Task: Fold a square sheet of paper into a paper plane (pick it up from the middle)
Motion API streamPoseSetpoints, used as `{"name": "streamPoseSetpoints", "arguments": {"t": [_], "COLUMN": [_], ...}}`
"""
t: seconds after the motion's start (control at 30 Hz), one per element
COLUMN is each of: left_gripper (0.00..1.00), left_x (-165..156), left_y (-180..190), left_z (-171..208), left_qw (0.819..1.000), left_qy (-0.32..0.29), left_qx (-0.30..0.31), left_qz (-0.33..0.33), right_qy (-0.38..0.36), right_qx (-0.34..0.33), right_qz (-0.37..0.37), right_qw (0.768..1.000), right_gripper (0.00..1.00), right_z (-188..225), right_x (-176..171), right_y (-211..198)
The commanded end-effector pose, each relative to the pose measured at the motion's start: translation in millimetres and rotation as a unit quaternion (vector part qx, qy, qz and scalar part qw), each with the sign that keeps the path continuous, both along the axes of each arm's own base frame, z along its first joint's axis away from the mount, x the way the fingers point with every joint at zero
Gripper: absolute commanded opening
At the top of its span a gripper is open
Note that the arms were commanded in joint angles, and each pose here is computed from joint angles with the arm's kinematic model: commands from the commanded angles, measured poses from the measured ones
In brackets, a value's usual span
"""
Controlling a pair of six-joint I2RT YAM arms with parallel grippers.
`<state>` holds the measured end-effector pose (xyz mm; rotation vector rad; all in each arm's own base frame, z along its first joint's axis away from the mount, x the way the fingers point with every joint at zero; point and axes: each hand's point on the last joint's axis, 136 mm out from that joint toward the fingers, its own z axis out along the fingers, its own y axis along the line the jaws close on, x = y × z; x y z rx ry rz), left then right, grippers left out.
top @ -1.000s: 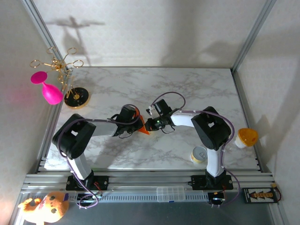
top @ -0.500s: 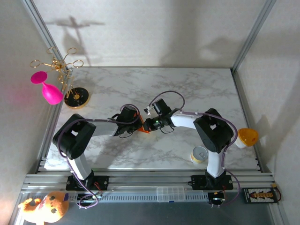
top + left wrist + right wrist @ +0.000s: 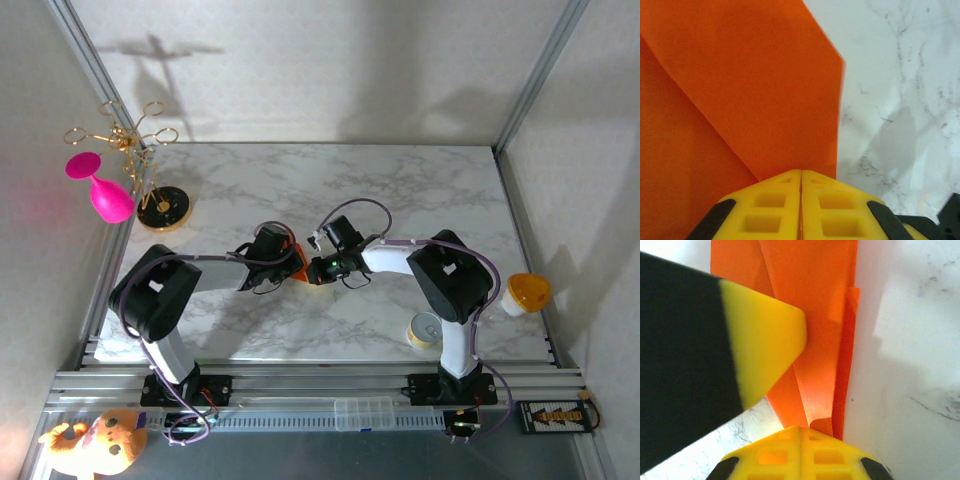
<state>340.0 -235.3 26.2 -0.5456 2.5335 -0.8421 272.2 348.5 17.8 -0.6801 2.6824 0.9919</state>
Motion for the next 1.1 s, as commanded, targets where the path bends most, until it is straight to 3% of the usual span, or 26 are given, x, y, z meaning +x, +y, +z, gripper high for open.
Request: {"name": "streamPoseSetpoints", "arguments": {"t": [0.0,0.1,0.27,0.47,1.07], "left_gripper": [0.13,0.16,0.12,0.09,0.07], "left_x": [2,-1,-3,-2,54], "left_y": [-12,-15,-3,30,127], "left_z": [22,15,-11,-31,-37], "left_qw": [0.998,0.998,0.999,0.999,0.991], "left_qy": [-0.033,-0.029,-0.001,0.026,0.025], "left_qx": [-0.045,-0.054,-0.026,0.025,0.097], "left_qz": [-0.027,-0.035,-0.018,0.012,0.09], "right_qy": [0.053,0.059,0.071,0.103,0.155], "right_qx": [-0.073,-0.077,-0.088,-0.108,-0.142], "right_qz": [-0.012,-0.017,-0.029,-0.048,-0.081], "right_qw": [0.996,0.995,0.993,0.988,0.974], "right_gripper": [0.0,0.0,0.0,0.0,0.0], "right_z": [-45,-48,-55,-71,-98], "right_x": [-23,-23,-27,-40,-71], "right_y": [-27,-28,-34,-50,-81]}}
